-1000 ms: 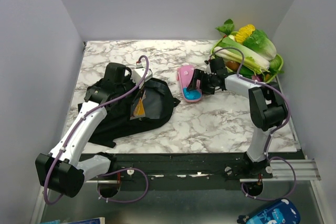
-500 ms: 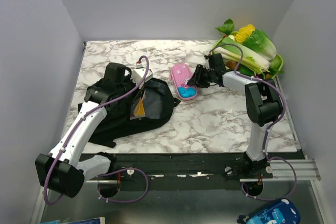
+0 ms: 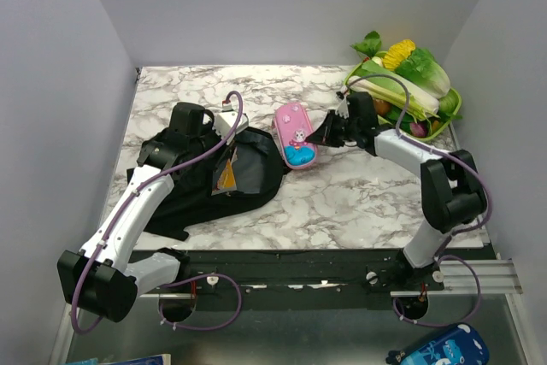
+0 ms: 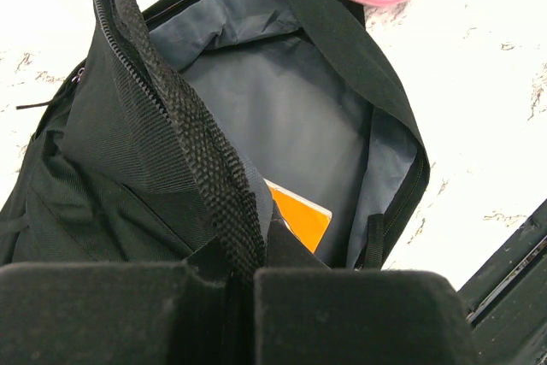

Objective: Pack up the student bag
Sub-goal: Pick up the stationery from the center of the board, then place the stationery in the student bag.

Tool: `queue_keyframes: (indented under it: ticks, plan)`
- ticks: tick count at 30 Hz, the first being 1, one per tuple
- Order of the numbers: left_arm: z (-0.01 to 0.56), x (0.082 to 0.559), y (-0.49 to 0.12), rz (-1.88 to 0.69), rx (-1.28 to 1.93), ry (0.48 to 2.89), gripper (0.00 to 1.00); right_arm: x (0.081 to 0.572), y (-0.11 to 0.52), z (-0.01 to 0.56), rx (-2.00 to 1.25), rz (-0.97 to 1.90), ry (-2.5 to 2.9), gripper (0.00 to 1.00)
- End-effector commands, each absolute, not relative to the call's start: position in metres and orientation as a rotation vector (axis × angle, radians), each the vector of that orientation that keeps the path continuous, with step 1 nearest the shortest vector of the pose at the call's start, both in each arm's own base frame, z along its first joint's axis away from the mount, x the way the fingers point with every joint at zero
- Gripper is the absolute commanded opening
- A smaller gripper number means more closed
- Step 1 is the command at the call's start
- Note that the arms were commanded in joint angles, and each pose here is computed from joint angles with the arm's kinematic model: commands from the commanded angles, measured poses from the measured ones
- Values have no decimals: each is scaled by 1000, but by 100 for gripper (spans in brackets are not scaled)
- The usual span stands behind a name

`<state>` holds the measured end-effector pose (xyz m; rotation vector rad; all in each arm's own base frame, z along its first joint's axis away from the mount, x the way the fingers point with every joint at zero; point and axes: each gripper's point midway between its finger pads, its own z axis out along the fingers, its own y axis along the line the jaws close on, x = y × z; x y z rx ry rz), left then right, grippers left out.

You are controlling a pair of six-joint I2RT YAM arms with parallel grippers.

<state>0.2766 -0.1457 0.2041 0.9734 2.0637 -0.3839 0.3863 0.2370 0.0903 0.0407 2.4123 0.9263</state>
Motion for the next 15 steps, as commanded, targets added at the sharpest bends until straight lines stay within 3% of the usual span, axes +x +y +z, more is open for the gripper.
queue_keyframes:
  ticks: [1, 5, 8, 15]
  plan:
    - [224, 278, -154, -411, 980, 1963, 0, 379, 254, 182, -81, 1063, 2195, 1]
    - [226, 278, -153, -406, 975, 1958, 0, 365, 269, 221, -150, 1092, 2138, 0]
    - [231, 278, -154, -407, 967, 1946, 0, 348, 284, 218, -202, 1095, 2195, 1]
    - [245, 278, -158, -435, 954, 1913, 0, 300, 323, 163, -274, 1053, 2446, 1]
